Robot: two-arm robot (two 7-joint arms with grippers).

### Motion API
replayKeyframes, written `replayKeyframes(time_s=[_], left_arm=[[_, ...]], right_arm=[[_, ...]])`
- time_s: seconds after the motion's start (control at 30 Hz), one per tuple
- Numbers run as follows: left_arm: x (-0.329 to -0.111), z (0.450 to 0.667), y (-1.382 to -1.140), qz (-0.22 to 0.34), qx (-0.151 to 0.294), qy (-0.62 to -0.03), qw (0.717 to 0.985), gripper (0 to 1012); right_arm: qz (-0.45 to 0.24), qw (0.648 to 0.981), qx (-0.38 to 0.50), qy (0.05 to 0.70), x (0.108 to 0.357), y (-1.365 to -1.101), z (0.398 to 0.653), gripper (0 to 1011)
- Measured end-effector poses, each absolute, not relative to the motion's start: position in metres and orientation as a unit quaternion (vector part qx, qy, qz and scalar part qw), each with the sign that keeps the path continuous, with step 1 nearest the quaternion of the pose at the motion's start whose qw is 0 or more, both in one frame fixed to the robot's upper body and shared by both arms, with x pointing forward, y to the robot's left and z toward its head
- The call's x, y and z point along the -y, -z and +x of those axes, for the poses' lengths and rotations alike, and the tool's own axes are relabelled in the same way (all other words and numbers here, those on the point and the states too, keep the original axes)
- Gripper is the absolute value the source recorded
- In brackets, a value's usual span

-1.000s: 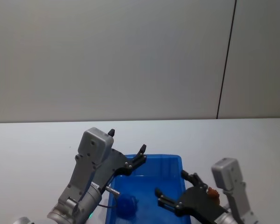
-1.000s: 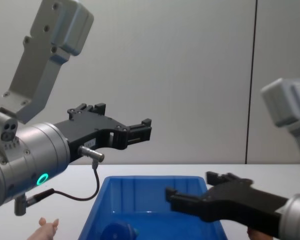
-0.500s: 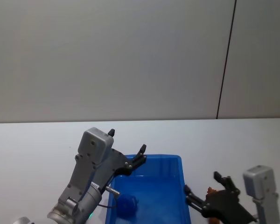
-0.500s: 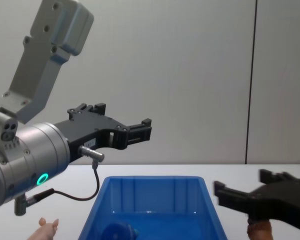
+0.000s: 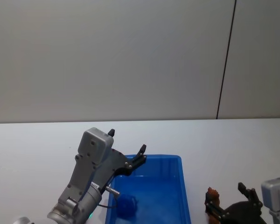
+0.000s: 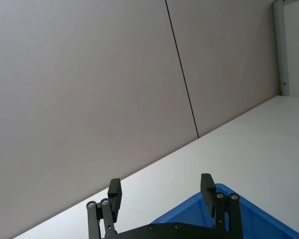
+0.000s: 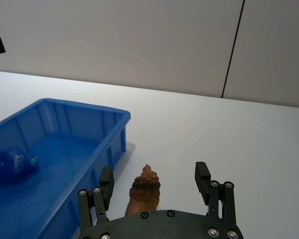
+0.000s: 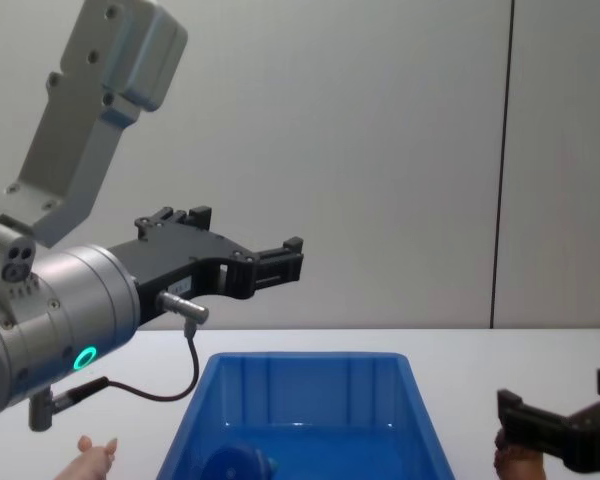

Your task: Pick up the two dolls from the table and place them into the box.

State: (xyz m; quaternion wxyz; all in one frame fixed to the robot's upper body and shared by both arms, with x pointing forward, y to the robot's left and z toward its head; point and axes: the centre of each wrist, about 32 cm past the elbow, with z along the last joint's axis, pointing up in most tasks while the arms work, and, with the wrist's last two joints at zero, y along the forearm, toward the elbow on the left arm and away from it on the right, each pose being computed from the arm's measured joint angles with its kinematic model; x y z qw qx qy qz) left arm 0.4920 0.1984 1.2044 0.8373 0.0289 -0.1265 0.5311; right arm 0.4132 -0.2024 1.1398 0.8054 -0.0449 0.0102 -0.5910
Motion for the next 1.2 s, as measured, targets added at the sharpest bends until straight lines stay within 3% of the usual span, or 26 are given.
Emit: replayKeyframes(time_s=[1.07, 1.2], left_arm=[[-0.198, 0.492, -1.204, 0.029, 0.126, -0.531, 0.837, 1001], [-0.198, 0.492, -1.204, 0.029, 0.126, -0.531, 0.837, 1001]], right_arm=[[-0.070, 0.795, -0.073, 0.599, 0.185, -1.112, 0.408, 1001], [-0.074, 0.795, -0.079, 0.597, 0.184, -1.110, 0.409, 962]])
